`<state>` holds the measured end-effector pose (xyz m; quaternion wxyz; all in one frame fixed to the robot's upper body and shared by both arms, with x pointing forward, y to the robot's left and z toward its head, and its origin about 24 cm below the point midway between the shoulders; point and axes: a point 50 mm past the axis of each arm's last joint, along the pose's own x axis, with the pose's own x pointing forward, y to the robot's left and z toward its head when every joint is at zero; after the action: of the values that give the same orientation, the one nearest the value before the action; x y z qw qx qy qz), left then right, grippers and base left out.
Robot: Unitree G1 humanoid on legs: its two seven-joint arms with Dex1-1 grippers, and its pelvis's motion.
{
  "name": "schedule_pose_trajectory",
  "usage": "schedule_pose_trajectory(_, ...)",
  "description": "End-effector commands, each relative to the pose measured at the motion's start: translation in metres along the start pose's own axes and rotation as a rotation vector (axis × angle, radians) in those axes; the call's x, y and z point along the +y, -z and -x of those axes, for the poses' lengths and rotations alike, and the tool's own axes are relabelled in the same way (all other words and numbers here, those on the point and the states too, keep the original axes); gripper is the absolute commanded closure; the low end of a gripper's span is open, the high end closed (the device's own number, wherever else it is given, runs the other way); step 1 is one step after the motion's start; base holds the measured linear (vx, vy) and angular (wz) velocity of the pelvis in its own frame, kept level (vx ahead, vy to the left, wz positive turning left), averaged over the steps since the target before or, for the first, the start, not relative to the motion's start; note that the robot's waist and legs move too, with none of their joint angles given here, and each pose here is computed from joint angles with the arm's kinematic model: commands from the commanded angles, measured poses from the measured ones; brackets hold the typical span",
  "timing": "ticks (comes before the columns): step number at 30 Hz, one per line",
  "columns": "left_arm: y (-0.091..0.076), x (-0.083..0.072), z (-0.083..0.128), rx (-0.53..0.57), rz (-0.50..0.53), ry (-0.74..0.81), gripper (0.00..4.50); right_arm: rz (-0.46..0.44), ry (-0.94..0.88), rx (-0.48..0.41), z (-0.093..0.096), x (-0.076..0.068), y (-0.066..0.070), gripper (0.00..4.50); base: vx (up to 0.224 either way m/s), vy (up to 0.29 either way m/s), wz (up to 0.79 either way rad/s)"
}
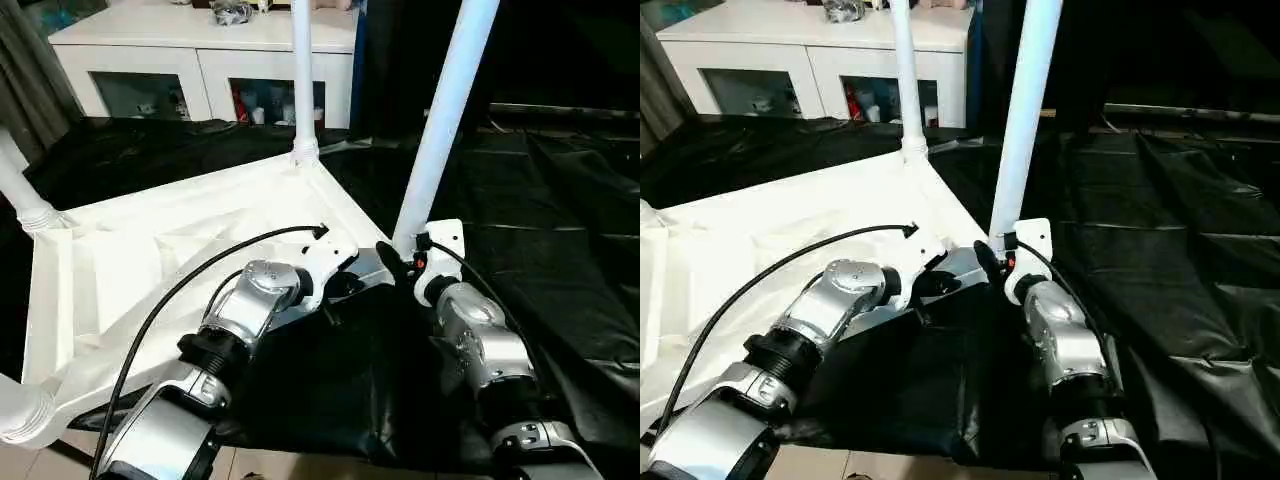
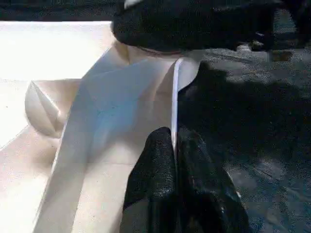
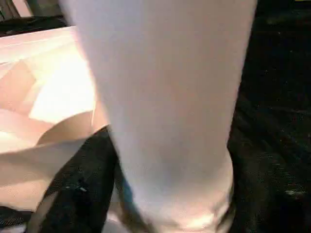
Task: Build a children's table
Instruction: Rotate leg to tighten
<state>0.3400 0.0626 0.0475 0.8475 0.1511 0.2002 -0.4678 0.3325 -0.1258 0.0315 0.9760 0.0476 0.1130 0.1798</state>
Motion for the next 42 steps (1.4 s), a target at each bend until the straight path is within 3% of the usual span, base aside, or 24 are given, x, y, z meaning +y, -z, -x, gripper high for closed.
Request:
schedule_pose_trajectory(1, -0.007, 0.006, 0.003, -0.067, 0.005, -0.047, 4.50, 0.010, -0.105, 0.043, -0.002, 0.016, 0.010, 0.96, 0.000, 0.000, 0.00)
schedule_pose_trajectory(4, 0.000, 0.003, 0.012, -0.077, -0.026, 0.044, 4.50, 0.078, -0.247, 0.031, 0.003, 0.007, -0.001, 0.84, 0.000, 0.000, 0.00)
schedule_pose_trajectory(10, 0.007, -0.005, 0.027, -0.104, -0.064, 0.209, 4.50, 0.198, -0.427, 0.053, 0.018, -0.010, -0.010, 0.84, 0.000, 0.000, 0.00)
schedule_pose_trajectory(13, 0.008, -0.006, 0.029, -0.106, -0.068, 0.234, 4.50, 0.212, -0.452, 0.060, 0.021, -0.013, -0.011, 0.84, 0.000, 0.000, 0.00)
schedule_pose_trajectory(17, 0.018, -0.008, 0.045, -0.074, -0.085, 0.342, 4.50, 0.276, -0.621, 0.112, 0.035, -0.023, -0.016, 0.84, 0.000, 0.000, 0.00)
schedule_pose_trajectory(21, 0.024, -0.009, 0.053, -0.053, -0.078, 0.379, 4.50, 0.279, -0.739, 0.148, 0.042, -0.022, -0.016, 0.84, 0.000, 0.000, 0.00)
schedule_pose_trajectory(25, 0.025, -0.010, 0.056, -0.051, -0.075, 0.388, 4.50, 0.291, -0.786, 0.164, 0.043, -0.019, -0.015, 0.84, 0.000, 0.000, 0.00)
schedule_pose_trajectory(36, 0.024, -0.010, 0.057, -0.048, -0.079, 0.387, 4.50, 0.279, -0.814, 0.176, 0.044, -0.016, -0.010, 1.72, 0.000, 0.000, 0.00)
schedule_pose_trajectory(42, 0.022, -0.003, 0.051, -0.047, -0.059, 0.276, 4.50, 0.244, -0.674, 0.159, 0.038, -0.019, -0.005, 1.80, 0.000, 0.000, 0.00)
